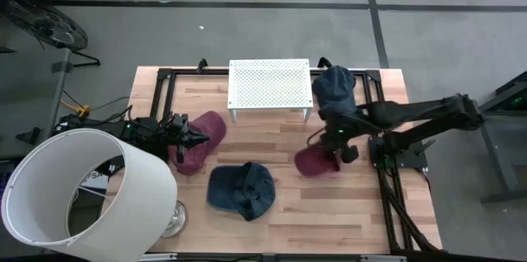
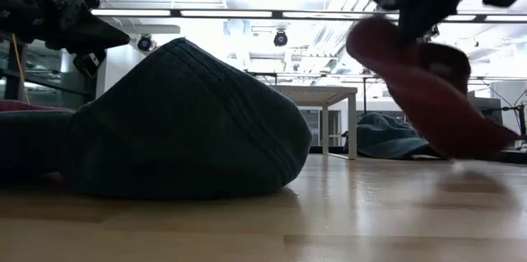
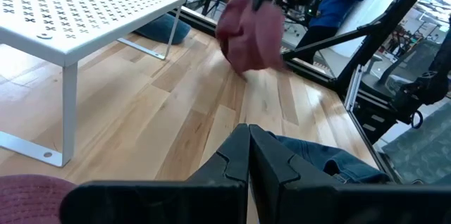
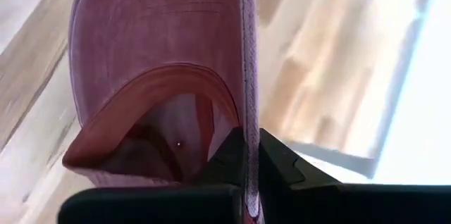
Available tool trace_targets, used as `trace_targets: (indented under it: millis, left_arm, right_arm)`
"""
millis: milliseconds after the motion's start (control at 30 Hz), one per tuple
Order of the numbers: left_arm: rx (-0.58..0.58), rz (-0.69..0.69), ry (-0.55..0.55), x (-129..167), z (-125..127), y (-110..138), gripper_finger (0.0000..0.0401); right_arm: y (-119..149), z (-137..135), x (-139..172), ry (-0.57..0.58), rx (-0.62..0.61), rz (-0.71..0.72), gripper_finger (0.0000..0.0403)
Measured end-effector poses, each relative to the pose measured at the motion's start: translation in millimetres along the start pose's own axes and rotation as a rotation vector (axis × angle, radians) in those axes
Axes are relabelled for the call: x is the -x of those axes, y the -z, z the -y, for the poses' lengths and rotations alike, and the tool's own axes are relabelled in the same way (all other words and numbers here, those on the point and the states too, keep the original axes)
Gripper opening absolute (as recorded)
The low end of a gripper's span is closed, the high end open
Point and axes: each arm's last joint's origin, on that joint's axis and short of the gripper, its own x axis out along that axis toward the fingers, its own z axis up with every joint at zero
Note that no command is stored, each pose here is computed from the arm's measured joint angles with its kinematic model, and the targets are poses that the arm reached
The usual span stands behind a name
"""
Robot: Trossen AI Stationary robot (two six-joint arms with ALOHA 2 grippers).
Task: Pick & Place hat
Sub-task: Put the right dark red cap on the shelf
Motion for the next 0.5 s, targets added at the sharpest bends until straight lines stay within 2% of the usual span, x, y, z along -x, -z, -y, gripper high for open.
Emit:
trace_targets:
  millis: [200, 333, 500]
  left_arm:
    - [0.000, 0.000, 0.000, 0, 0, 0, 0.0001]
    - [0.000, 0.000, 0.000, 0, 0, 0, 0.0001]
    - [0.000, 0.000, 0.000, 0, 0, 0, 0.0001]
  right_arm:
    - [-3, -4, 35, 0.218, -0.015, 0.140, 0.0006]
    - [-8, -10, 53, 0.312, -0.022, 0.276, 0.0006]
    - [-17, -16, 68, 0.458, 0.075, 0.358, 0.0006]
